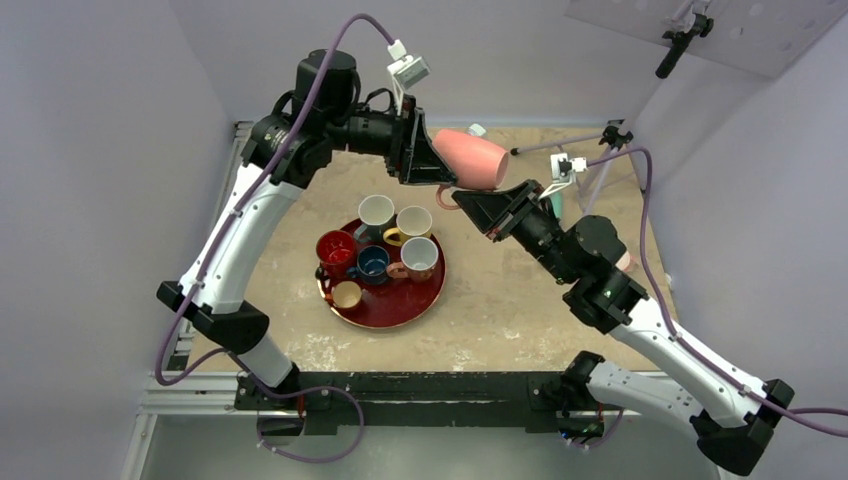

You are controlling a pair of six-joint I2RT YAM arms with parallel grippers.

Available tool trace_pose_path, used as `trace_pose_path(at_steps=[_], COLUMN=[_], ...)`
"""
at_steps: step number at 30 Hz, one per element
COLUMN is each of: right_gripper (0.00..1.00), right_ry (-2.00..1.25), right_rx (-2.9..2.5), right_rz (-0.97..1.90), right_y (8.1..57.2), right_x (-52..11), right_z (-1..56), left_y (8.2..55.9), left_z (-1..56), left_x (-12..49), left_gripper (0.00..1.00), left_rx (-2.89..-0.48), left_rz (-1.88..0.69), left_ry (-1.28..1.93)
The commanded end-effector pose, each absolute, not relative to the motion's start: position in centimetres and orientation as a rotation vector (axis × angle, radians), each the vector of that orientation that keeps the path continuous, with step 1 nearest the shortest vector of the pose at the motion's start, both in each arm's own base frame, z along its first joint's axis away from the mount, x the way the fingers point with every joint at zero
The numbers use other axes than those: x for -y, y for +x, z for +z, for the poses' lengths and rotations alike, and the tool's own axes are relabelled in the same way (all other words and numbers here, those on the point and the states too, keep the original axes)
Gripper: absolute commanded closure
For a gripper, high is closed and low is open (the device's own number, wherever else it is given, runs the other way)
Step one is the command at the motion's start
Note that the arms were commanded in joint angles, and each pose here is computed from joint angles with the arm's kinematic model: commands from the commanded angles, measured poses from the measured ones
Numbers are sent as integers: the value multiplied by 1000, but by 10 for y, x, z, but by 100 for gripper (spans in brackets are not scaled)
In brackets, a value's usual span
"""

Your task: Turn the mug right side up

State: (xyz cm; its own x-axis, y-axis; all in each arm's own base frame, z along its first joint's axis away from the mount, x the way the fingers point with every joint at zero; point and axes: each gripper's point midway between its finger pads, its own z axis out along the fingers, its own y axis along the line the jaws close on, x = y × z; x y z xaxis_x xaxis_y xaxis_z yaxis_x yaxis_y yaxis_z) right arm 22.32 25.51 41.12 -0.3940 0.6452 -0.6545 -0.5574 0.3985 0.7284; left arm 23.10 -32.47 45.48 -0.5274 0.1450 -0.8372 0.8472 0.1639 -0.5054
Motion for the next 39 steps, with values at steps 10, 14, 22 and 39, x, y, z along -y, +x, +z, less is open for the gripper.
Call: trace_pose_path(at_steps=[10, 14, 22, 39], right_gripper=[21, 2, 1, 1], right_ry=[25, 151, 530, 766], right_rx=[-1607, -1759, -1926, -1911], right_rz=[1111, 892, 430, -2], right_y=[227, 227, 227, 251], right_x=[-243, -201, -115, -25], right_z=[402, 359, 292, 240], left_y=[230, 243, 149, 189], left_z=[435, 352, 231, 112], left_x=[298, 252, 201, 192], left_gripper=[100, 100, 100, 100], left_rx=[-1777, -1886, -2088, -2250], left_rz=[-1109, -585, -495, -139], left_ry=[1073, 1354, 1898, 1935])
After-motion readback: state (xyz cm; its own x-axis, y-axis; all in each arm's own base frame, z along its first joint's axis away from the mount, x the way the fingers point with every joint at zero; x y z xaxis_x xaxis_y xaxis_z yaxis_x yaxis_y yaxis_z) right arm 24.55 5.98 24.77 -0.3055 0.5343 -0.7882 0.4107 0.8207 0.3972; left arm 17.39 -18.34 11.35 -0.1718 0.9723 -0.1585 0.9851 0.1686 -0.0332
